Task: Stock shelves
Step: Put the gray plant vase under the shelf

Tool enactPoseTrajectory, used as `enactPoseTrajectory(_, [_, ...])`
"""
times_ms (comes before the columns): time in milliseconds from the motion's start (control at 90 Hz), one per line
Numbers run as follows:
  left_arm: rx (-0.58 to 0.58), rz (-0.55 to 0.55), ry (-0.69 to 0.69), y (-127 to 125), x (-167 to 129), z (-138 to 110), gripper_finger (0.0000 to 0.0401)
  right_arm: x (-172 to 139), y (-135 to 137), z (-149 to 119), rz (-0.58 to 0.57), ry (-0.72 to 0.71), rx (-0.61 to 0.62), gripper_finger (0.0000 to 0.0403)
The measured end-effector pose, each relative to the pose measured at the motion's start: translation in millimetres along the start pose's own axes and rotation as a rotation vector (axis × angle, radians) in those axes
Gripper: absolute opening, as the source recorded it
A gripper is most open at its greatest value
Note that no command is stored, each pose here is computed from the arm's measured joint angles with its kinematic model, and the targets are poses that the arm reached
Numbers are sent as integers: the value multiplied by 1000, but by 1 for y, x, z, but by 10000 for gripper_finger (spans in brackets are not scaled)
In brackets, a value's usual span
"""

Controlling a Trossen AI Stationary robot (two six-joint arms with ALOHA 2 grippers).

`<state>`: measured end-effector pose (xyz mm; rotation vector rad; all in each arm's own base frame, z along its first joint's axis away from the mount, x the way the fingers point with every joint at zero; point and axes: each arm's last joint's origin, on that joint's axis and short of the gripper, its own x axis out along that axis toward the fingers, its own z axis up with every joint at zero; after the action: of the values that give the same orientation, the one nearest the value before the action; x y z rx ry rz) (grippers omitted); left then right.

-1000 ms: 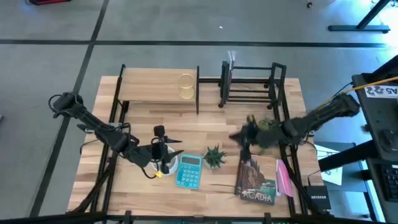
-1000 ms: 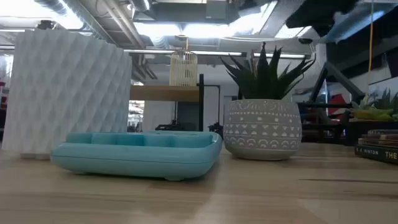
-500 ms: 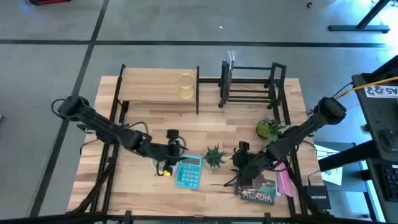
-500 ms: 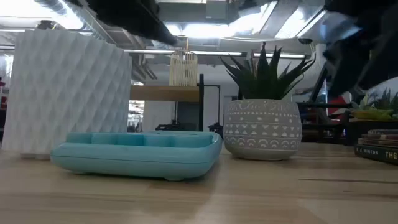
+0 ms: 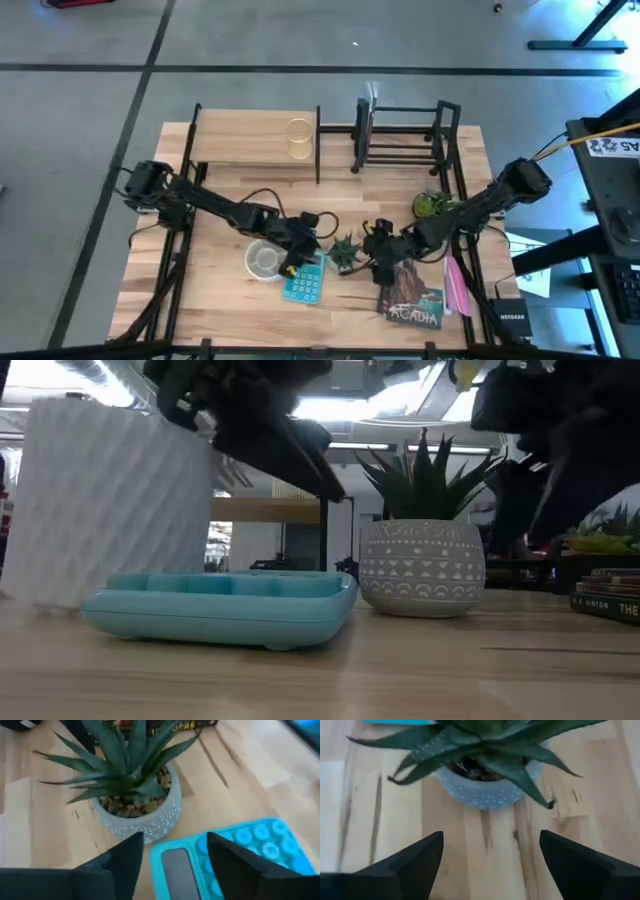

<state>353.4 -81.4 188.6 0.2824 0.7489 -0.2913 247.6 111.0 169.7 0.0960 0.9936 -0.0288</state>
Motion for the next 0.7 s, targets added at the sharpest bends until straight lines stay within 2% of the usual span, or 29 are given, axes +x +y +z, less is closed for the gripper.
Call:
enactPoseTrajectory(122, [-15,10,13,2,4,0,272,5,-1,0,-27,-4,-12,317])
enactPoseTrajectory(222, [-38,41,41,3,4,-2,290,10,-1,-1,-40,11,-16,317])
enactPoseTrajectory(333, [-43,81,102,4,2,-7,294,11,-1,-2,-41,13,-18,317])
enactPoseTrajectory(467, [-49,79,109,3,-1,-6,295,13,-1,-2,-48,16,-38,317])
enactPoseTrajectory(700, [-102,61,74,1,24,-12,295,28,1,-5,-71,21,-56,317])
